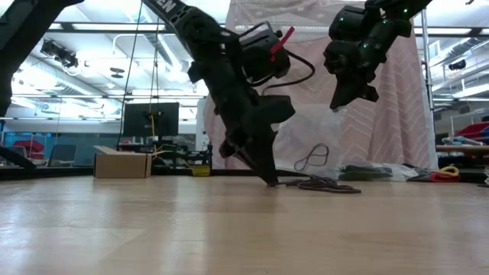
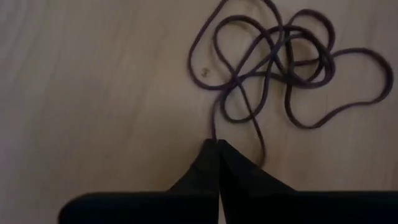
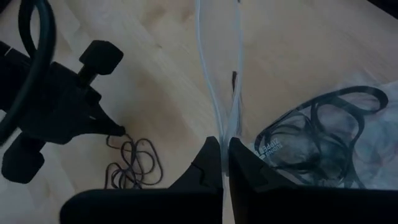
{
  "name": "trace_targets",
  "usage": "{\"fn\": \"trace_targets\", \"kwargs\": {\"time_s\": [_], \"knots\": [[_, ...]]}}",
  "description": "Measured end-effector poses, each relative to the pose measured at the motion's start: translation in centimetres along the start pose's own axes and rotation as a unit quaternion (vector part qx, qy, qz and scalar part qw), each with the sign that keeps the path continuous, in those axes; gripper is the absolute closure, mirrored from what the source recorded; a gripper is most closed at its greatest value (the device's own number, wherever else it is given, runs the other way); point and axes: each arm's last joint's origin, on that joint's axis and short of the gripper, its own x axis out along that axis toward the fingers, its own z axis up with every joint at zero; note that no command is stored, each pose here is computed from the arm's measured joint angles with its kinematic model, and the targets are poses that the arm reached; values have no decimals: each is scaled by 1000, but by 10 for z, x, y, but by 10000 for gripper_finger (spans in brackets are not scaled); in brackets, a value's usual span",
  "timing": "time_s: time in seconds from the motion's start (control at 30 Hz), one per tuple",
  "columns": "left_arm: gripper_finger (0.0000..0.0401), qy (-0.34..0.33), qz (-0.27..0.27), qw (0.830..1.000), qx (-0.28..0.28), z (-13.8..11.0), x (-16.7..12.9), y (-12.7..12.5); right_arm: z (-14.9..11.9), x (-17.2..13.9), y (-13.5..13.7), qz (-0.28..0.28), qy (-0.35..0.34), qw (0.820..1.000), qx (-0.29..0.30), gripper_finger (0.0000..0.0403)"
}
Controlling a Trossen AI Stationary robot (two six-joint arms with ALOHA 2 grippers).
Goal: Sort rubber bands
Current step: Put the black rubber band into the transparent zip bag
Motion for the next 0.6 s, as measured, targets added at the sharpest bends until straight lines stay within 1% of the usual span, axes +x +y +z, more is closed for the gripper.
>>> {"fn": "trace_targets", "kwargs": {"time_s": [0.07, 0.23, 0.37, 0.47, 0.6], "knots": [[398, 0, 8, 1000, 16, 7, -11, 0, 0, 0, 0, 2, 1, 1000, -1, 403], [399, -50, 27, 997, 59, 32, -57, 2, 0, 0, 1, 14, 4, 1000, -13, 403], [400, -94, 45, 992, 74, 47, -94, 7, 0, 0, 1, 18, 5, 1000, -19, 403], [400, -140, 55, 985, 85, 59, -125, 10, 0, 0, 2, 20, 4, 1000, -23, 403], [400, -180, 63, 977, 93, 72, -154, 15, 0, 0, 3, 31, 7, 999, -25, 403]]}}
